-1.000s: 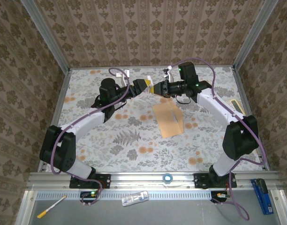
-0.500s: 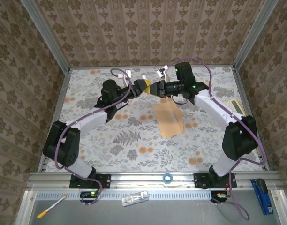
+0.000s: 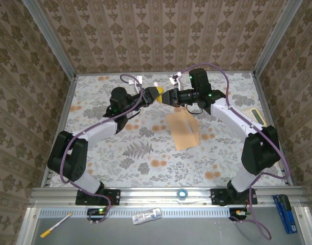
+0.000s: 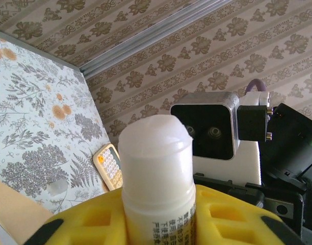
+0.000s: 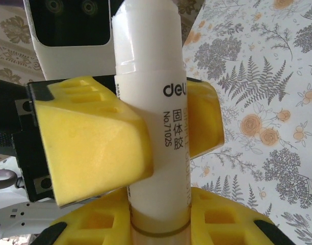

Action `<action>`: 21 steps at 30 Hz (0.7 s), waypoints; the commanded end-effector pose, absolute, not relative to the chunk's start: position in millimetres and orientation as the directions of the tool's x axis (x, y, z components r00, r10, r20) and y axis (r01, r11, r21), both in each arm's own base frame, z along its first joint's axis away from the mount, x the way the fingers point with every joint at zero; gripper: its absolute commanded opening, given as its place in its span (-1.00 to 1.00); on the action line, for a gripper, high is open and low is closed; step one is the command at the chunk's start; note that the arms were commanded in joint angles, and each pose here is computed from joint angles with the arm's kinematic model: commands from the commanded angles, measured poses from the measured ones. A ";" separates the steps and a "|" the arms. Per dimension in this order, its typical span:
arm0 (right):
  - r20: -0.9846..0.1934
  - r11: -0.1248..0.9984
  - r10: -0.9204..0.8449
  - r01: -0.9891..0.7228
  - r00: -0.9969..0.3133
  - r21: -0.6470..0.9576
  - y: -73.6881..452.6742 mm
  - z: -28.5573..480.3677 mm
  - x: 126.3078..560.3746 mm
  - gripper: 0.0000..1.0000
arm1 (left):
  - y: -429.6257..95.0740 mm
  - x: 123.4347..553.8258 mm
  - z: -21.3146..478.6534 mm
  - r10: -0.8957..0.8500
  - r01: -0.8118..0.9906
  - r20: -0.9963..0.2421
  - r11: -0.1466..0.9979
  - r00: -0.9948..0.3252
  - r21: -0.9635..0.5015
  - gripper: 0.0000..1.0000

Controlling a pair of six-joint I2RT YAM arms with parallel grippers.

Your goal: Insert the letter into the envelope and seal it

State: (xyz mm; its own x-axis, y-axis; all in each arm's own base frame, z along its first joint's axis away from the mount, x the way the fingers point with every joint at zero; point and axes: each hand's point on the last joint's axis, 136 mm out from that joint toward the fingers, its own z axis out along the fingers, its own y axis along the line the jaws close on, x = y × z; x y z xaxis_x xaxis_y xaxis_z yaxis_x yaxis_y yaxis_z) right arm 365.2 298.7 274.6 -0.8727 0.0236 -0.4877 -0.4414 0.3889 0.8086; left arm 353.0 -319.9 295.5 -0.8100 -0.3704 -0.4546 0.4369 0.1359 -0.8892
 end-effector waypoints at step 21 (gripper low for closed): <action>-0.500 0.410 -0.032 -0.468 -0.865 0.783 281.9 273.3 348.0 -0.08 | -302.9 358.5 300.7 -0.400 0.456 -0.469 0.133 -0.788 -0.880 -0.71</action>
